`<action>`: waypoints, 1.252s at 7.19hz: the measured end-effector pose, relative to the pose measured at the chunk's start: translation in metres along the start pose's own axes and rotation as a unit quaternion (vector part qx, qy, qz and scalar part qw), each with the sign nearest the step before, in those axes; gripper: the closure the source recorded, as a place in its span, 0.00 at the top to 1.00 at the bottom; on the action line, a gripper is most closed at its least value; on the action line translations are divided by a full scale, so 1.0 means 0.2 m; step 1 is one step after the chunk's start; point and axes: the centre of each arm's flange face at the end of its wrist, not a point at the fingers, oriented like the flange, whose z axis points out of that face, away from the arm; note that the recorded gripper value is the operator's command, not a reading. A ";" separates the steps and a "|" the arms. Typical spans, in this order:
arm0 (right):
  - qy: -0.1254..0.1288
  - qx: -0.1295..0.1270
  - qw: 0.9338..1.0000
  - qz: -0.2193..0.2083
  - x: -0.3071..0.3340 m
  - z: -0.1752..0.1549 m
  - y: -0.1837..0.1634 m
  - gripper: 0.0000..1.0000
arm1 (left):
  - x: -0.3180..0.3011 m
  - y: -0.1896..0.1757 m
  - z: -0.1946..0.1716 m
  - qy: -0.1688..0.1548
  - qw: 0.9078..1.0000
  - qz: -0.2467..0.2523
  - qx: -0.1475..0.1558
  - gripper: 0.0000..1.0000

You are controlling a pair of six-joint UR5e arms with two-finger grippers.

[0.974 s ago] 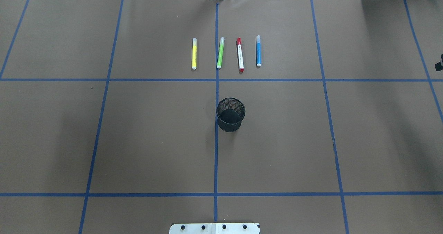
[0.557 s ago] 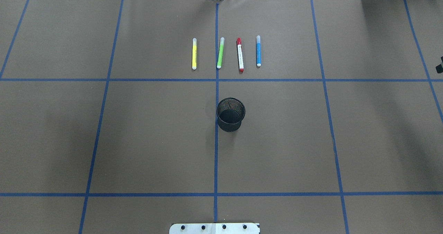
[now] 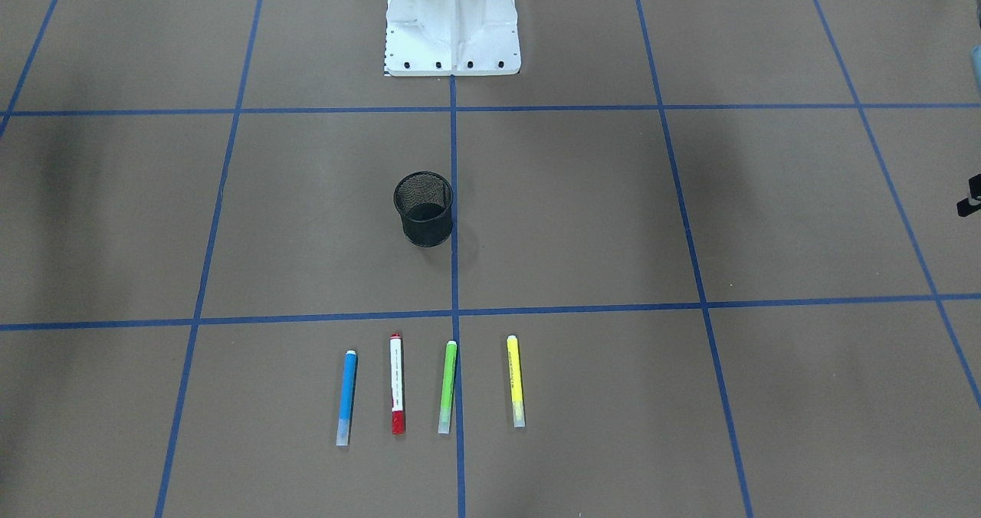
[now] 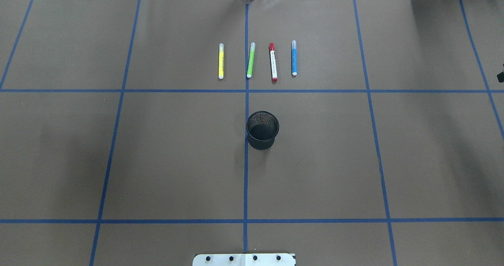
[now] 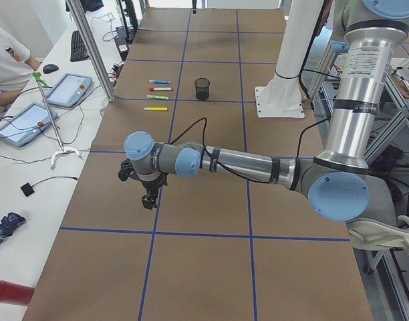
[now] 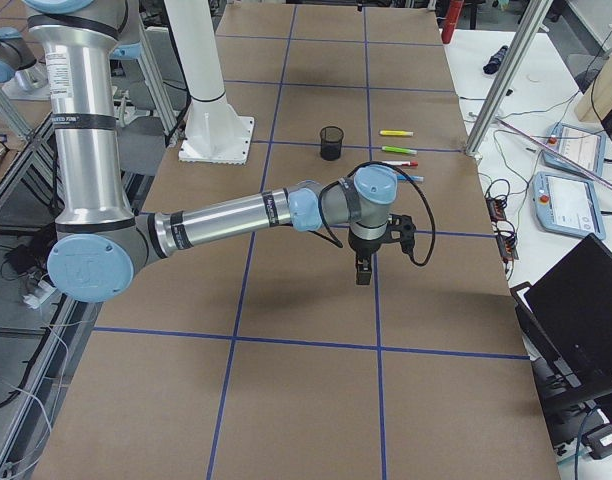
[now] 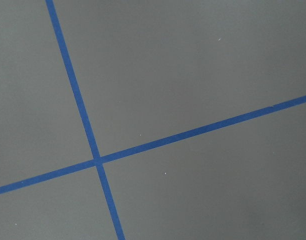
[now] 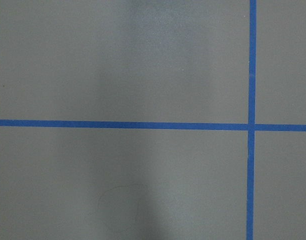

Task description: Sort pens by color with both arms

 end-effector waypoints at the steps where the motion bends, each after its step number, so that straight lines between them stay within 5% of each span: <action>1: 0.000 0.000 1.000 0.000 0.00 0.00 0.00 0.99 | 0.00 0.00 0.00 0.000 1.000 -0.001 0.000 0.99; 9: 0.005 -0.014 1.000 -0.016 0.10 0.03 0.05 0.99 | -0.02 0.01 -0.03 -0.004 1.000 -0.016 0.006 1.00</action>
